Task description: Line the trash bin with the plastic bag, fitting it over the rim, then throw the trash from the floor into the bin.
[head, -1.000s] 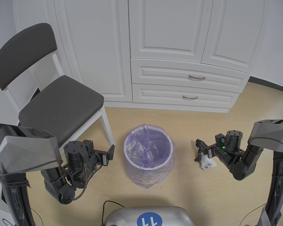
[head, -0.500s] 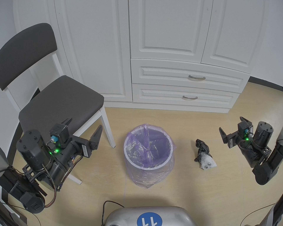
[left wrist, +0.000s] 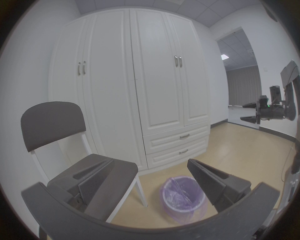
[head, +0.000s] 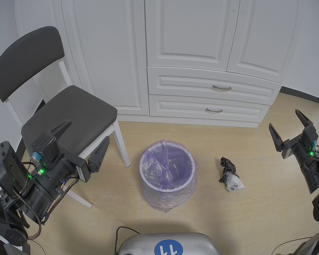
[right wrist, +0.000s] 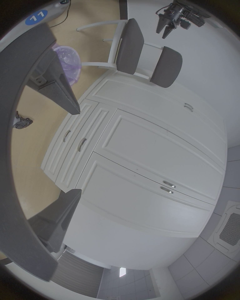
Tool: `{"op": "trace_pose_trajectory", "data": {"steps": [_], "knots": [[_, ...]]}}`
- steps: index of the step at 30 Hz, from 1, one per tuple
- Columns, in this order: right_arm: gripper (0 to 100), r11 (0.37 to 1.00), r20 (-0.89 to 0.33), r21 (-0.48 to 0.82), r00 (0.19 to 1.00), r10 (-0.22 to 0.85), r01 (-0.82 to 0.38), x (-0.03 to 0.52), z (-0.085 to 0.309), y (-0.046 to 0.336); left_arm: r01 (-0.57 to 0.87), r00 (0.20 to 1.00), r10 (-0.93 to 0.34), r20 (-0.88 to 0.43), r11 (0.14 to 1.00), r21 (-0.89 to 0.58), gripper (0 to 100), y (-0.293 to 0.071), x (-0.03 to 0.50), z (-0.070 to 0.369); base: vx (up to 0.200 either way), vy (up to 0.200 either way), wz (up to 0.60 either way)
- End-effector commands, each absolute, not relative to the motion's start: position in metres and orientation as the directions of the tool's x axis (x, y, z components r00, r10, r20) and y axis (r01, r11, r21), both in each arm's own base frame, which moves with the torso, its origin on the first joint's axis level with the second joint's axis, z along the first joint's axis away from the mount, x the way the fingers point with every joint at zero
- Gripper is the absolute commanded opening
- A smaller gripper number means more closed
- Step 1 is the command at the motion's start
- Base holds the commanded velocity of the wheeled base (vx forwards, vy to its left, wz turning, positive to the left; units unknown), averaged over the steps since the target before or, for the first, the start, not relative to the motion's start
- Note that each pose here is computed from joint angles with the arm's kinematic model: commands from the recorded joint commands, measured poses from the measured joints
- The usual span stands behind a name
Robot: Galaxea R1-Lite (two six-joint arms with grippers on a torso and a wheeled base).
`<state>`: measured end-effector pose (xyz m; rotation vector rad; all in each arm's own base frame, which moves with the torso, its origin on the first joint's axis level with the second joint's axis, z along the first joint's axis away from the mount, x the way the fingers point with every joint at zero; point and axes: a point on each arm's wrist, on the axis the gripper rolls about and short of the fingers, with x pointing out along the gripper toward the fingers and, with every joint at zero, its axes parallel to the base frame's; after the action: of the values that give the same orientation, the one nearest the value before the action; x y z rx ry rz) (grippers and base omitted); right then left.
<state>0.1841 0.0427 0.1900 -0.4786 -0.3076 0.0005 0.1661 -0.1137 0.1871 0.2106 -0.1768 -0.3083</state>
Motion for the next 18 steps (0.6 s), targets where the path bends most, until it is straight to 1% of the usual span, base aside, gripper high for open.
{"op": "trace_pose_trajectory", "data": {"steps": [1,2,3,5,7,8,11,14,16,18], "knots": [[100,0.911,0.318,-0.412,0.942,0.109,0.034,0.145,0.217,0.054,0.329,0.905,-0.368,0.215,0.923,0.199,100,-0.096,0.124,0.234,0.000,0.000,0.00],[100,0.920,0.294,-0.393,0.948,0.124,0.001,0.142,0.221,0.059,0.347,0.905,-0.377,0.196,0.923,0.167,100,-0.094,0.121,0.239,0.000,0.000,0.00],[100,0.921,0.292,-0.389,0.948,0.127,-0.004,0.141,0.221,0.059,0.350,0.905,-0.378,0.193,0.922,0.164,100,-0.094,0.120,0.239,0.000,0.000,0.00],[100,0.955,0.204,-0.283,0.968,0.146,-0.085,0.136,0.233,0.067,0.392,0.911,-0.399,0.102,0.917,0.077,100,-0.090,0.113,0.248,0.000,0.000,0.00],[100,0.955,0.204,-0.283,0.968,0.146,-0.085,0.136,0.233,0.067,0.392,0.911,-0.399,0.102,0.917,0.077,100,-0.090,0.113,0.248,0.000,0.000,0.00],[100,0.977,0.060,-0.152,0.985,0.161,-0.150,0.130,0.252,0.068,0.407,0.913,-0.408,-0.034,0.913,-0.028,100,-0.085,0.106,0.261,0.000,0.000,0.00],[100,0.984,-0.088,-0.017,0.980,0.176,-0.178,0.121,0.271,0.065,0.390,0.903,-0.409,-0.132,0.909,-0.150,100,-0.082,0.102,0.277,0.000,0.000,0.00],[100,0.982,-0.200,0.054,0.962,0.186,-0.179,0.117,0.283,0.065,0.392,0.891,-0.419,-0.176,0.904,-0.168,100,-0.082,0.099,0.279,0.000,0.000,0.00],[100,0.983,-0.234,0.067,0.955,0.182,-0.171,0.118,0.283,0.065,0.399,0.887,-0.426,-0.176,0.901,-0.168,100,-0.082,0.097,0.278,0.000,0.000,0.00],[100,0.982,-0.288,0.072,0.939,0.187,-0.173,0.129,0.276,0.070,0.421,0.877,-0.441,-0.193,0.897,-0.139,100,-0.085,0.094,0.273,0.000,0.000,0.00]]}}
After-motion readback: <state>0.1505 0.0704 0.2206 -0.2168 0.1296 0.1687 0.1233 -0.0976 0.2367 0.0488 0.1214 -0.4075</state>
